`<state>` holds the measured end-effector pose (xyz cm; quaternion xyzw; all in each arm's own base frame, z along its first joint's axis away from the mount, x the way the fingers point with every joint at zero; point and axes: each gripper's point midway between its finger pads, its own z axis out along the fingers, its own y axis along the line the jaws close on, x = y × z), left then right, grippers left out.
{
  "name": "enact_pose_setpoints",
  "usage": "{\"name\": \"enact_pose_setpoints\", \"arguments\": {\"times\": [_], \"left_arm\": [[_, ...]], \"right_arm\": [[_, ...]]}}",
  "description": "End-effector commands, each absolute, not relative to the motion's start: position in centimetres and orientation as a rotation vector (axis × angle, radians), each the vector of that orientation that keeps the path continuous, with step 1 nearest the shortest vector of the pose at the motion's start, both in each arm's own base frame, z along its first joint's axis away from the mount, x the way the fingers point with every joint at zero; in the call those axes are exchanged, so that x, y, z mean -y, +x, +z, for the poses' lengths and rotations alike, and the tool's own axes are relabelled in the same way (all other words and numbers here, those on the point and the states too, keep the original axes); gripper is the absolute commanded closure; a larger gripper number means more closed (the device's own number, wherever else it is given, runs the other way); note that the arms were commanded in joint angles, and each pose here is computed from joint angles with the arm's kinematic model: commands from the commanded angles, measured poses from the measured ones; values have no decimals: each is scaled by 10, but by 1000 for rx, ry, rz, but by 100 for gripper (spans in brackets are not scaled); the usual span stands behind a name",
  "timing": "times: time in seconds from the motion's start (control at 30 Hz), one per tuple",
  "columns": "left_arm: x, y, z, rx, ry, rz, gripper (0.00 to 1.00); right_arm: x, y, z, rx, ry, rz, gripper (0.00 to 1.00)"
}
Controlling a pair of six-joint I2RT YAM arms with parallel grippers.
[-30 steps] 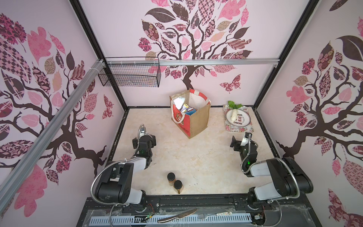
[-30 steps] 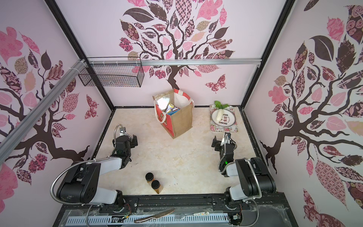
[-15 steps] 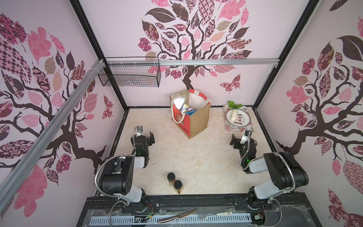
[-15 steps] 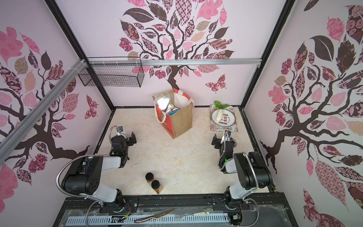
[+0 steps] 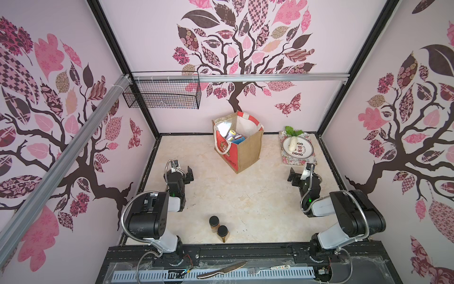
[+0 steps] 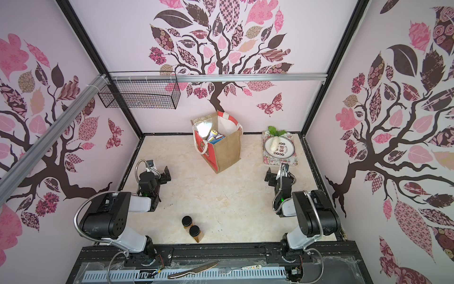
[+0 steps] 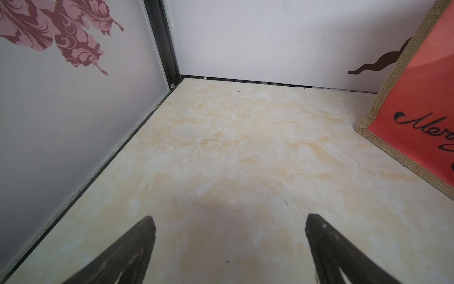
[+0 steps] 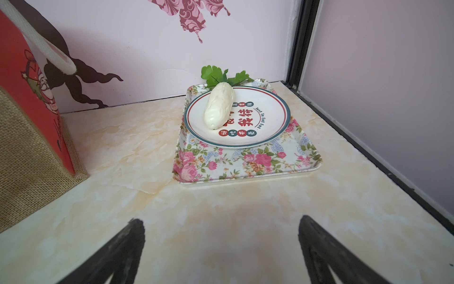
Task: Put the flashlights into the tote bags
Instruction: Reset both arms
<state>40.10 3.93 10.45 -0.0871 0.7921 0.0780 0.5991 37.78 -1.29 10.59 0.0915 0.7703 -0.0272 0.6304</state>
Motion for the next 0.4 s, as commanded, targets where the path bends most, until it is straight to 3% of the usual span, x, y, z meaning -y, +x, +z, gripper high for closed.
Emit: {"name": "enact_pose_setpoints", "arguments": {"times": [0.0, 0.37], "left_arm": [[-39, 398, 107, -1814, -202, 170, 2], [-39, 397, 106, -1815, -202, 170, 2]], "right_arm": [[17, 383, 112, -1757, 226, -73, 0], [17, 383, 113, -1749, 224, -73, 0]]}}
